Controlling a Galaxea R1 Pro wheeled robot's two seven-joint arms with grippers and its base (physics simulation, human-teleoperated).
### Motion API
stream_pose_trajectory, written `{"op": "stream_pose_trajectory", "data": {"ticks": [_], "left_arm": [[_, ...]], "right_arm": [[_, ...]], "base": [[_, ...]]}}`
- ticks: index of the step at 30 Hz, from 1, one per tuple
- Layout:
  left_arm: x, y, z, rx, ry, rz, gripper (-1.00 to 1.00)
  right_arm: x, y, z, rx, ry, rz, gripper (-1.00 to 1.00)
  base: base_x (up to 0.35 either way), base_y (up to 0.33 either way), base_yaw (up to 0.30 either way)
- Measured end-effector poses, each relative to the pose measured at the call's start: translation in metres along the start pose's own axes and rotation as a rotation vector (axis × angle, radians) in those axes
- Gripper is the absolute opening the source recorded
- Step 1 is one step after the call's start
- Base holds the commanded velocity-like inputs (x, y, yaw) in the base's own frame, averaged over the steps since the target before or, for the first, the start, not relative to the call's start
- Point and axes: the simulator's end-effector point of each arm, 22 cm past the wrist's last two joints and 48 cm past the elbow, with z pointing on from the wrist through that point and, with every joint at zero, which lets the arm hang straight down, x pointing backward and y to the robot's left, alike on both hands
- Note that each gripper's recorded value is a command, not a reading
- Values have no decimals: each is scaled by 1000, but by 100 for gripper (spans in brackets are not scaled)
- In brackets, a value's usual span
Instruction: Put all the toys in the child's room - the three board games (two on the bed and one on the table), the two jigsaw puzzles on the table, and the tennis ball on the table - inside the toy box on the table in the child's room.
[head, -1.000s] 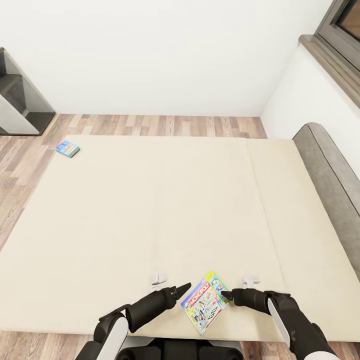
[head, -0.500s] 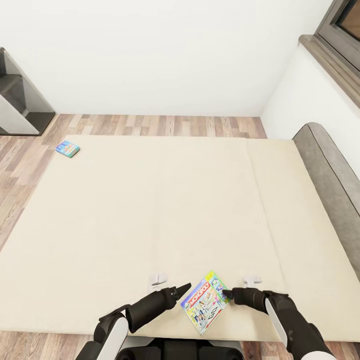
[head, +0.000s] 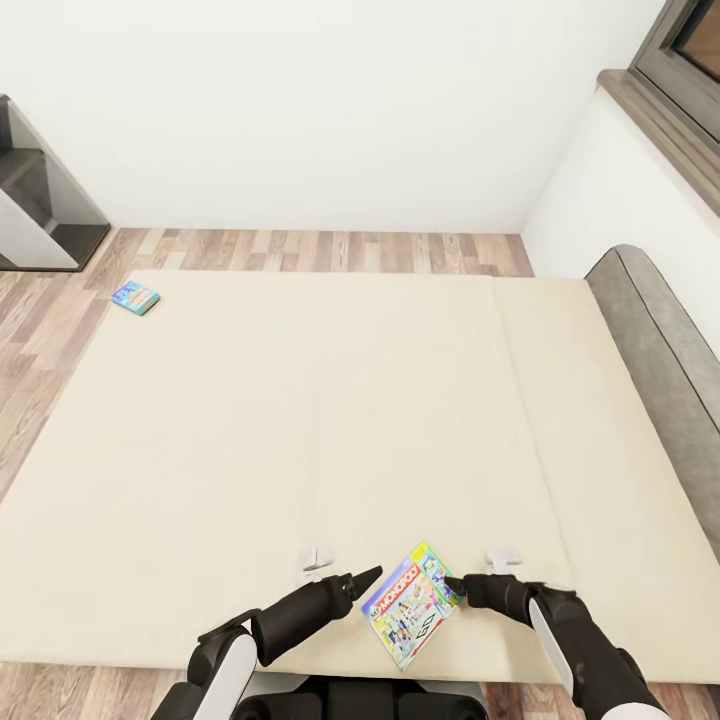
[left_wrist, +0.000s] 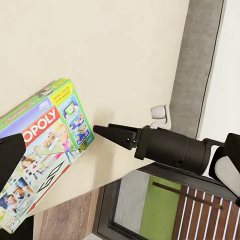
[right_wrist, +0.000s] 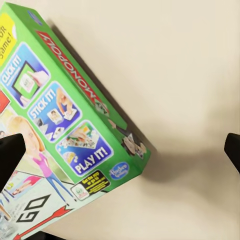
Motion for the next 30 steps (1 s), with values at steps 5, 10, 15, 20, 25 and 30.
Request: {"op": "stream_pose_trajectory", "data": {"ticks": [5, 10, 15, 20, 25, 30], "left_arm": [[0, 1, 0, -2, 0, 0, 100], [0, 1, 0, -3, 0, -1, 100], [1, 1, 0, -4, 1, -2, 100], [1, 2, 0, -5, 1, -2, 100], [1, 2, 0, -5, 1, -2, 100], [1, 2, 0, -6, 1, -2, 100]], "right_arm": [[2, -1, 1, 1, 1, 1, 100], [4, 0, 1, -3, 2, 2, 100], [4, 5, 1, -29, 2, 2, 100], [4, 14, 1, -68, 2, 2, 100], [6, 19, 1, -91, 4, 3, 100], [15, 21, 3, -106, 23, 12, 100]], "base": [[0, 0, 0], [0, 0, 0], [0, 0, 0], [0, 0, 0], [0, 0, 0], [0, 0, 0]]}}
